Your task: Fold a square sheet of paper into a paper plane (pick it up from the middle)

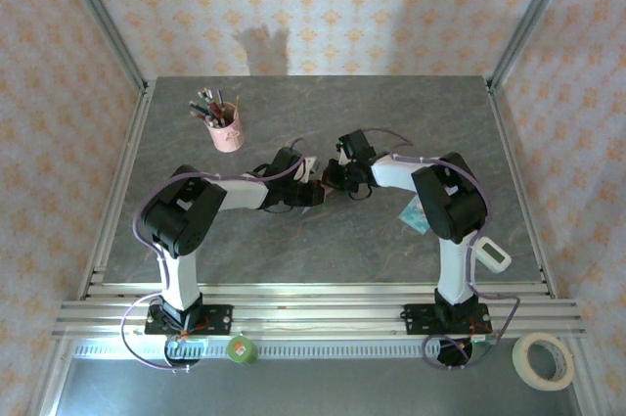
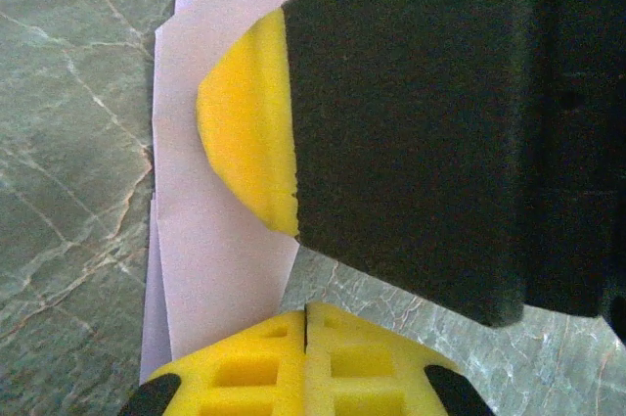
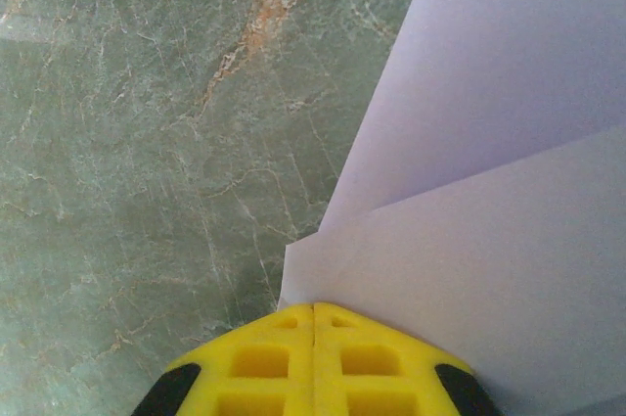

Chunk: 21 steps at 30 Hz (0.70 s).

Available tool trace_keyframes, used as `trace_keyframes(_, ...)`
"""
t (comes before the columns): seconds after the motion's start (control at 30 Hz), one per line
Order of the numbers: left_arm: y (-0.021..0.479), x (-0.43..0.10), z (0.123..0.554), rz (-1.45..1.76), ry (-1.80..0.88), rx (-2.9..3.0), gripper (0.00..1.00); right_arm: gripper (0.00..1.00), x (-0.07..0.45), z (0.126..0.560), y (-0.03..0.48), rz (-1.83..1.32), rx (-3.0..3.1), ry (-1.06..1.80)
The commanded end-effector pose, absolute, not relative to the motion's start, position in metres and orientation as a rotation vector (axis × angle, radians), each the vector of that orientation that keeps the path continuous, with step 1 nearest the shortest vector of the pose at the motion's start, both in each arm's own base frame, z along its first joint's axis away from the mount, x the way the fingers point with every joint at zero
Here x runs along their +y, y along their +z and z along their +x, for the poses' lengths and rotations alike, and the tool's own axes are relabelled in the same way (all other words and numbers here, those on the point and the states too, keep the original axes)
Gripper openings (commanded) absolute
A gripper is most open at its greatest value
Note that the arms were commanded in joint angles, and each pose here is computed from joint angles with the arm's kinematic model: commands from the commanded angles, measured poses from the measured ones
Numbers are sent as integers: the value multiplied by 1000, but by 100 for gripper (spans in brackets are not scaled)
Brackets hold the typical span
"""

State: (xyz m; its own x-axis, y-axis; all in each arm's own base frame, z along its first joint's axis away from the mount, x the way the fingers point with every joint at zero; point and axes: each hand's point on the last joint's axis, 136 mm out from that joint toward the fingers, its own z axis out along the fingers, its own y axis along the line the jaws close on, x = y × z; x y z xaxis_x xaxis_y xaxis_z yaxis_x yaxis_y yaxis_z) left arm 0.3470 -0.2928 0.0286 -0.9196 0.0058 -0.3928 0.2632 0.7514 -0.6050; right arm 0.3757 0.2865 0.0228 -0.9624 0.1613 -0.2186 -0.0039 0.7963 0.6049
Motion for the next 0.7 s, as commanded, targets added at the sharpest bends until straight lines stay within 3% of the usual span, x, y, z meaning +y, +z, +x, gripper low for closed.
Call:
trace_keyframes(0.0, 26, -293, 348, 207, -963, 2587, 7, 0, 269, 363, -12, 166, 2829, 802)
trace_keyframes(0.67, -4, -267, 322, 147, -952, 2679, 4, 0, 239, 349, -48, 159, 2954, 556)
